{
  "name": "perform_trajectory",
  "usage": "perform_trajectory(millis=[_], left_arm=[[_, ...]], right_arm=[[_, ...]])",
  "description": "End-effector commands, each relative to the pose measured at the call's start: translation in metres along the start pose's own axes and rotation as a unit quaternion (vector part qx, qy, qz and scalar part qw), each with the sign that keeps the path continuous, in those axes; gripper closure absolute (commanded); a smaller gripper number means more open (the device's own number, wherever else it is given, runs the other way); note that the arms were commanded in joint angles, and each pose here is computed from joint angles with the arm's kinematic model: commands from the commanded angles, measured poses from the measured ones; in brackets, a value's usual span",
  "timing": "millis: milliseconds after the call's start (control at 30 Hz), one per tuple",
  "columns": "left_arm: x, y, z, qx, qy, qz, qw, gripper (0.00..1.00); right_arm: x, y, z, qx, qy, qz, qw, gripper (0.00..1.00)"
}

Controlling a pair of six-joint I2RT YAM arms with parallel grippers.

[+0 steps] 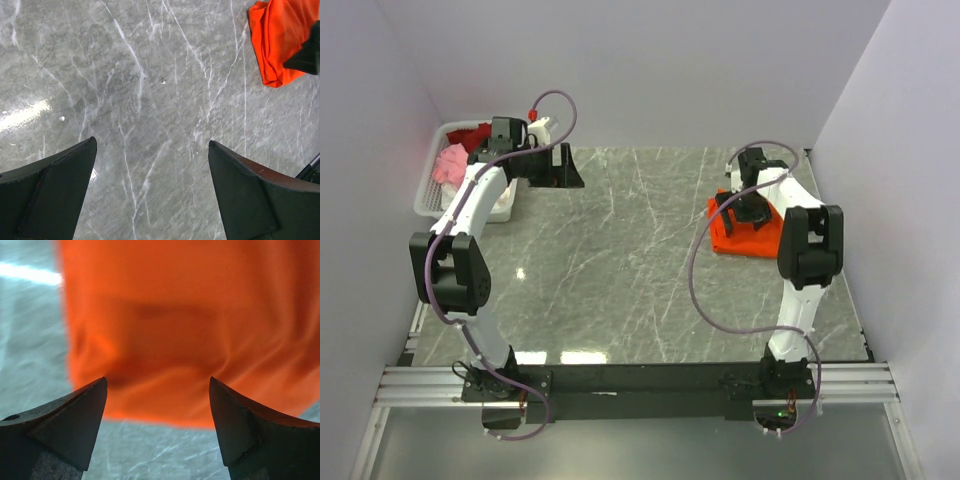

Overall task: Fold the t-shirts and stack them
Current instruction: Neatly place the folded tshirt to the corner

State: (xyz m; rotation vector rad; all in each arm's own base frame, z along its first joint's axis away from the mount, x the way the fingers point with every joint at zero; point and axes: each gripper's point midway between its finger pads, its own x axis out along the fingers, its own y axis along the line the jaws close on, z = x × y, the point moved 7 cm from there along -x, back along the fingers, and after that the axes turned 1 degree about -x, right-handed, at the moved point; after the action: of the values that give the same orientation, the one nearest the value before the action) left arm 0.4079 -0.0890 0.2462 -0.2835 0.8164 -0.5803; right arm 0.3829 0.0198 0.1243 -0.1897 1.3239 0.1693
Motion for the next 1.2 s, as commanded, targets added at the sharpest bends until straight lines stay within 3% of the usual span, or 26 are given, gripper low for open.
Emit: perform_trajectory(millis=[0, 133, 167, 200, 467, 600, 867, 967, 1100, 1167], left_arm=[[-0.005, -0.004, 0.014, 0.007, -0.020, -0.009, 1.000, 0.00], [-0.005, -0.004, 0.013, 0.008, -0.016, -0.007, 1.000, 0.01], [-0.005, -0.004, 0.013, 0.009, -0.016, -0.006, 1.000, 0.01], [-0.006, -0.004, 0.014, 0.010, -0.016, -0.006, 1.000, 0.00], [-0.006, 0.000, 0.011, 0.021, -0.010, 0.002, 1.000, 0.01], [-0.004, 0.000, 0.015, 0.022, -0.008, -0.001, 1.000, 0.01], [-0.004, -0.003, 0.019, 0.013, -0.015, -0.012, 1.000, 0.01], [-0.002, -0.004, 0.018, 0.009, -0.016, -0.017, 1.000, 0.01], [0.000, -0.004, 0.019, 0.005, -0.015, -0.022, 1.000, 0.00], [0.000, -0.005, 0.021, 0.005, -0.015, -0.024, 1.000, 0.01]], right_arm=[[0.016, -0.024, 0.011, 0.029, 0.001, -0.035, 0.999, 0.13], [0.049, -0.064, -0.003, 0.062, 0.055, -0.056, 0.995, 0.15], [0.052, -0.070, -0.004, 0.065, 0.058, -0.058, 0.994, 0.32], [0.051, -0.077, -0.002, 0.069, 0.053, -0.059, 0.994, 0.33], [0.051, -0.153, -0.003, 0.078, 0.041, -0.074, 0.993, 0.31], [0.034, -0.181, 0.014, 0.072, 0.003, -0.087, 0.994, 0.30], [-0.065, -0.152, 0.024, 0.090, -0.109, -0.042, 0.989, 0.18], [-0.075, -0.139, 0.001, 0.095, -0.097, -0.038, 0.990, 0.18], [-0.053, -0.136, -0.048, 0.096, -0.013, -0.063, 0.993, 0.18], [-0.050, -0.144, -0.059, 0.105, -0.008, -0.081, 0.991, 0.18]])
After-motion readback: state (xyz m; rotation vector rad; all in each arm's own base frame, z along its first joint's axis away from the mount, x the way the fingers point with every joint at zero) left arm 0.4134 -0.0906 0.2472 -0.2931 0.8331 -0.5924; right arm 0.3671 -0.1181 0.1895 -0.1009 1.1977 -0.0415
